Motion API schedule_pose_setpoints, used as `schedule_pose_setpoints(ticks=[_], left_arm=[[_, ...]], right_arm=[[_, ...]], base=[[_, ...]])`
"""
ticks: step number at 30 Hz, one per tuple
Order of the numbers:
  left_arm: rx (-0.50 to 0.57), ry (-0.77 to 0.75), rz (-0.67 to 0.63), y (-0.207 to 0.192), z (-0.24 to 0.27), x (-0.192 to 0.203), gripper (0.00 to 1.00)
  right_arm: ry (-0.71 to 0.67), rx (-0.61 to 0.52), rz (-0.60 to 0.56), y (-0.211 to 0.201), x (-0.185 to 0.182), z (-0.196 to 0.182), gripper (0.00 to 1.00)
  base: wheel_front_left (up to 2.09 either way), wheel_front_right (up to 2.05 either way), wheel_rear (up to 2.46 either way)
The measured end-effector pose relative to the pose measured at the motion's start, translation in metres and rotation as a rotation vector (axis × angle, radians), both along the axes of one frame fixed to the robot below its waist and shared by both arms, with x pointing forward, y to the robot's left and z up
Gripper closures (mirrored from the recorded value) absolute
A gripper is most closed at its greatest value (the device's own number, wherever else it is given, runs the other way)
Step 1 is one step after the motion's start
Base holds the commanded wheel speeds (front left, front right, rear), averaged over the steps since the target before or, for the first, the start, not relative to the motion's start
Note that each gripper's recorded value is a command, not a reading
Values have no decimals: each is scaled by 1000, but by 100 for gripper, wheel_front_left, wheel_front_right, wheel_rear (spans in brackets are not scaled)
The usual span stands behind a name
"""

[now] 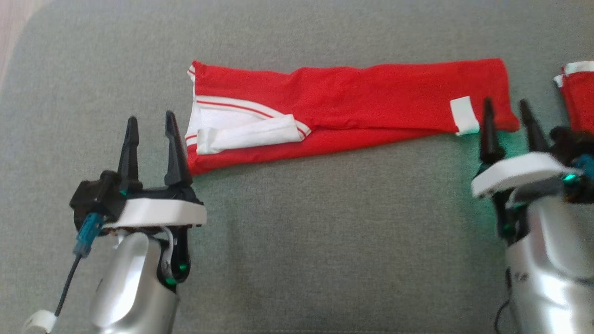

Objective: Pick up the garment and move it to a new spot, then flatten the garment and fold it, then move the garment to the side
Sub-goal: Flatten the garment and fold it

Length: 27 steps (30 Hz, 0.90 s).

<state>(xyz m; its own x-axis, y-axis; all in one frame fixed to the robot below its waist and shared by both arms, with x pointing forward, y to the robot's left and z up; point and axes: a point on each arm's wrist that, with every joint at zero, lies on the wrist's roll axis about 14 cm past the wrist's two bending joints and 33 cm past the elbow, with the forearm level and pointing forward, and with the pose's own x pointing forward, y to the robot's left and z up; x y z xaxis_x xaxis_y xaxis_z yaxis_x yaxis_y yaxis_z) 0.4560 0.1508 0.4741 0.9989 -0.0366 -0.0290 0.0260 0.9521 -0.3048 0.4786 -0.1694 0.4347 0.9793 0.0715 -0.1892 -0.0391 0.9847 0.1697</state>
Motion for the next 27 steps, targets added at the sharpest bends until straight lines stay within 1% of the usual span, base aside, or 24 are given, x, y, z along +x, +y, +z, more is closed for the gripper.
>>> schedule_pose_setpoints(ticks=[6,9,11,14,15,16,17,22,27], left_arm=[[-1,28,2,2,-16,5,0],[-1,52,7,5,-25,4,0],[5,56,11,7,-28,5,0],[10,55,18,11,-28,8,0],[10,55,16,11,-29,8,0],[12,57,19,12,-30,8,0],[11,59,20,12,-30,9,0],[17,37,6,8,-22,12,0],[11,2,-12,2,-9,12,0]], right_arm=[[117,-14,-114,-33,27,-29,0],[198,-26,-126,-36,27,-53,0],[252,-43,-110,-31,24,-69,0],[275,-61,-100,-29,29,-74,0],[280,-65,-95,-28,32,-74,10],[285,-68,-90,-27,34,-74,76],[287,-69,-87,-26,36,-74,100],[266,-69,-101,-29,32,-67,100],[210,-115,-146,-55,27,-43,100]], base=[[0,0,0],[0,0,0],[0,0,0],[0,0,0],[0,0,0],[0,0,0],[0,0,0],[0,0,0],[0,0,0]])
